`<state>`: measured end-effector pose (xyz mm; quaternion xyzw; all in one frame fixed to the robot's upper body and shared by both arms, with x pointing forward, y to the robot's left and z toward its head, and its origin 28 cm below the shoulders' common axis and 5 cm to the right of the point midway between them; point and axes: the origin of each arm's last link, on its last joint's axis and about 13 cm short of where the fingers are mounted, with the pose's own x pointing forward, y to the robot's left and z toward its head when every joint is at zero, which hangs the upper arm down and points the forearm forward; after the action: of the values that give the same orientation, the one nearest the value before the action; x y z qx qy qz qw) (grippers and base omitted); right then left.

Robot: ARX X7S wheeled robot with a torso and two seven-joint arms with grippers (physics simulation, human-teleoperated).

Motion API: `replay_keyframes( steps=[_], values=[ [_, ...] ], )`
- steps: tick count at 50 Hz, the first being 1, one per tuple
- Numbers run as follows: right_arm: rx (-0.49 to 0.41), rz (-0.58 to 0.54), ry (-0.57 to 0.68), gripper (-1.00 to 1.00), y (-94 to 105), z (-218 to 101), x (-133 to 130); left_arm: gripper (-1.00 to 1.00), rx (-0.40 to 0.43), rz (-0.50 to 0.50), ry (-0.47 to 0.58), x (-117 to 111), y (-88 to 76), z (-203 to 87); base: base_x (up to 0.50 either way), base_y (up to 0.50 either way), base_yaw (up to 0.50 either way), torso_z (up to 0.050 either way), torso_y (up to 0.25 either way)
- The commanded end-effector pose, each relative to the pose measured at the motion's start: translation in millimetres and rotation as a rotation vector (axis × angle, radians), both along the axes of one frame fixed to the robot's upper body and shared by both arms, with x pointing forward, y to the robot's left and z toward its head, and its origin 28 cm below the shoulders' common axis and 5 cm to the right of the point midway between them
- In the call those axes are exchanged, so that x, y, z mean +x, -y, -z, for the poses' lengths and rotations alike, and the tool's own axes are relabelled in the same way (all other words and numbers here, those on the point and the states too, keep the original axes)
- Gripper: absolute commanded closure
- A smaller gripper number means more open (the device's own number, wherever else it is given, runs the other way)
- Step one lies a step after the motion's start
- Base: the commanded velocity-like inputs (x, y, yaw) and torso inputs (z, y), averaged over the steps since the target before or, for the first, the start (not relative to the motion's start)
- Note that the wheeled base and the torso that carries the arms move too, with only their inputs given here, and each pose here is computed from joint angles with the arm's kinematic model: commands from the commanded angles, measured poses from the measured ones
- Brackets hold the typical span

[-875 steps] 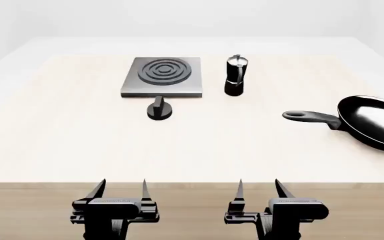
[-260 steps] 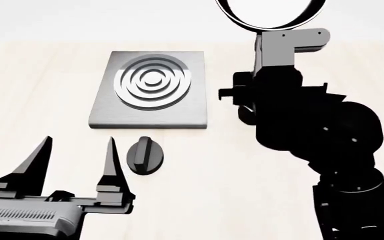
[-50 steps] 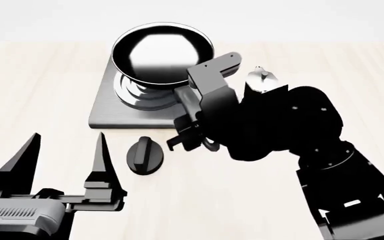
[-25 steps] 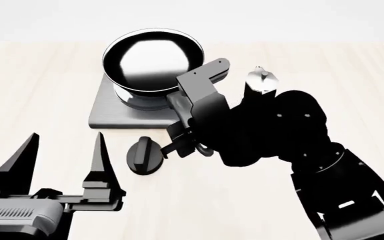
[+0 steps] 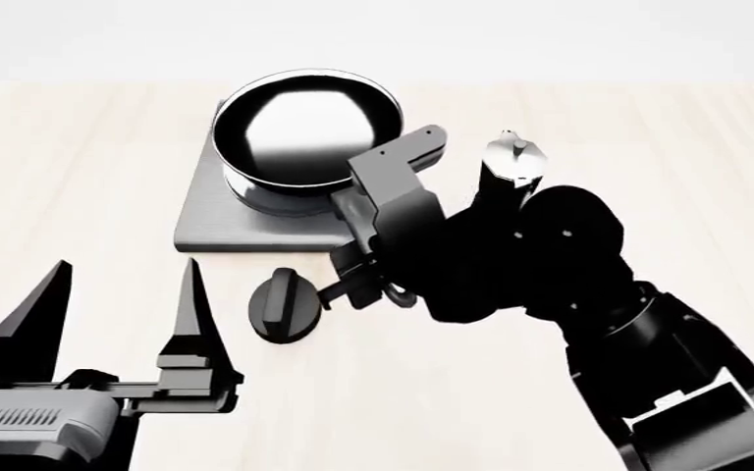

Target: Put the frying pan on the stove.

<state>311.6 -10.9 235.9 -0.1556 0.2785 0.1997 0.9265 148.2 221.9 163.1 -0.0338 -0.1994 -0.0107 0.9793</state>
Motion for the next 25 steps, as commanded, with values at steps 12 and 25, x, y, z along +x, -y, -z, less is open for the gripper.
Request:
replay_keyframes(
  steps=[12,25],
  values=[
    [-0.013,0.0,0.051,1.0,-4.9,1.0,6.0,-1.0,-0.002,-0.001,0.003,-0.7,-0.9,-0.5,0.0,0.0,0.0,0.001,0.002],
    [-0.016,0.008,0.046,1.0,-3.6,3.4,8.5,-1.0,-0.004,-0.001,0.003,-0.5,-0.9,-0.2,0.0,0.0,0.0,0.001,0.002]
  ],
)
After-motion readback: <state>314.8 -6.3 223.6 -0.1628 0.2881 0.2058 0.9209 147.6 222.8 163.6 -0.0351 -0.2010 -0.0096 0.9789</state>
